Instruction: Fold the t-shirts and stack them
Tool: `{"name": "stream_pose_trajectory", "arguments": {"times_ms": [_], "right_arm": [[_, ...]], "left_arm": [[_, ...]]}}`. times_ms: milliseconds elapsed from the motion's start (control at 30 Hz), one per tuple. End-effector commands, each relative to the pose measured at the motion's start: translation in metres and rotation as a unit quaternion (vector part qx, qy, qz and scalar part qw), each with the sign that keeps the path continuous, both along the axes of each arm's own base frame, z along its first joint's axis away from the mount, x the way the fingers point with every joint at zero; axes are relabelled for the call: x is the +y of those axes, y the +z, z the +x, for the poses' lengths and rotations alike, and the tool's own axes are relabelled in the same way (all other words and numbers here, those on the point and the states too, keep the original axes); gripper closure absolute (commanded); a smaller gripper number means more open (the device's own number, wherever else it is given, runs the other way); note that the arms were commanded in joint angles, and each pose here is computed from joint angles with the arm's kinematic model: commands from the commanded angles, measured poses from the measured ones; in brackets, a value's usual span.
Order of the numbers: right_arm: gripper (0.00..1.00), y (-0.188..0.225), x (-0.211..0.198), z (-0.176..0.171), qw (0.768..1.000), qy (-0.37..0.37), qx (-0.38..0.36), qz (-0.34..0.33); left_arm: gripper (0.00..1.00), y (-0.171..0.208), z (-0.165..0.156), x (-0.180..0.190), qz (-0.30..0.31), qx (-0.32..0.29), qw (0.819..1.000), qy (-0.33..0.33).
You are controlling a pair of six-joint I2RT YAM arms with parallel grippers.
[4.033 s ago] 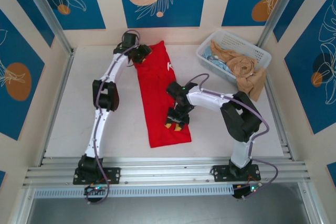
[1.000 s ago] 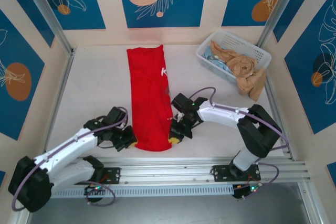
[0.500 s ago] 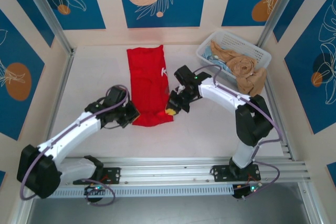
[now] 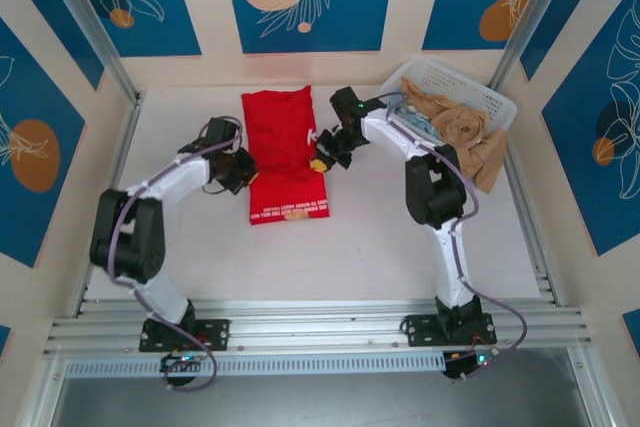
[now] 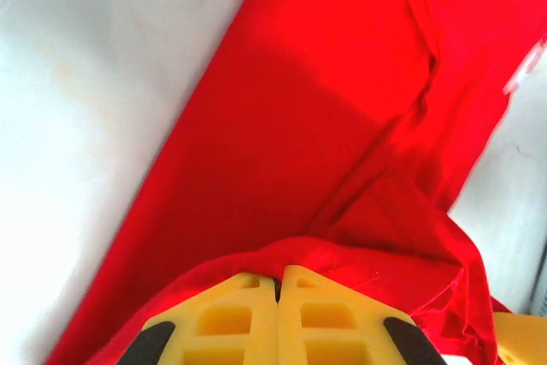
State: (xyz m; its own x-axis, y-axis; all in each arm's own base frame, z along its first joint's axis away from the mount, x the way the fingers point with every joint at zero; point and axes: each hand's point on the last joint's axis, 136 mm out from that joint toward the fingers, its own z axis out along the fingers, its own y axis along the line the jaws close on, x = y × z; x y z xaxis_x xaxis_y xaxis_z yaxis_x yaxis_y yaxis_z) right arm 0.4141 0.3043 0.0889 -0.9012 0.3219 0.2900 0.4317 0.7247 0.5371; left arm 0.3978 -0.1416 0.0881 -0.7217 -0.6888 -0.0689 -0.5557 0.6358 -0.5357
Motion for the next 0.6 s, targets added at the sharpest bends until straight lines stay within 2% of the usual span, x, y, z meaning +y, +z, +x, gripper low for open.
{"name": "stream_pose_trajectory", "arguments": {"times_ms": [0, 133, 267, 300, 367, 433, 500, 567], "right_arm": [[1.00, -0.006, 0.000, 0.022, 1.000, -0.006, 0.003, 0.004], [1.00, -0.006, 0.002, 0.048, 1.000, -0.011, -0.006, 0.016], [1.00, -0.013, -0.003, 0.065, 0.999, -0.029, -0.011, 0.026], [0.94, -0.014, -0.002, 0.068, 0.999, -0.029, -0.015, 0.036], [0.73, -0.012, 0.000, 0.075, 0.998, -0.018, -0.034, 0.053], [0.58, 0.001, -0.002, 0.079, 0.996, -0.003, -0.067, 0.051], [0.50, 0.017, -0.009, 0.080, 0.994, 0.003, -0.095, 0.047], [0.47, 0.031, -0.021, 0.075, 0.992, 0.006, -0.115, 0.041]], "left_arm": [[1.00, 0.008, 0.033, 0.003, -0.008, -0.029, 0.999, -0.014], [1.00, 0.011, 0.053, 0.007, 0.004, -0.029, 0.999, -0.015], [1.00, -0.003, 0.063, 0.009, 0.006, -0.015, 1.000, -0.015], [0.96, -0.007, 0.066, 0.008, 0.002, -0.015, 1.000, -0.019], [0.72, -0.012, 0.071, 0.010, 0.007, -0.016, 1.000, -0.026], [0.50, -0.008, 0.071, 0.014, 0.019, -0.024, 0.999, -0.024], [0.41, 0.002, 0.065, 0.018, 0.027, -0.033, 0.999, -0.022], [0.40, 0.011, 0.049, 0.025, 0.041, -0.036, 0.998, -0.015]]}}
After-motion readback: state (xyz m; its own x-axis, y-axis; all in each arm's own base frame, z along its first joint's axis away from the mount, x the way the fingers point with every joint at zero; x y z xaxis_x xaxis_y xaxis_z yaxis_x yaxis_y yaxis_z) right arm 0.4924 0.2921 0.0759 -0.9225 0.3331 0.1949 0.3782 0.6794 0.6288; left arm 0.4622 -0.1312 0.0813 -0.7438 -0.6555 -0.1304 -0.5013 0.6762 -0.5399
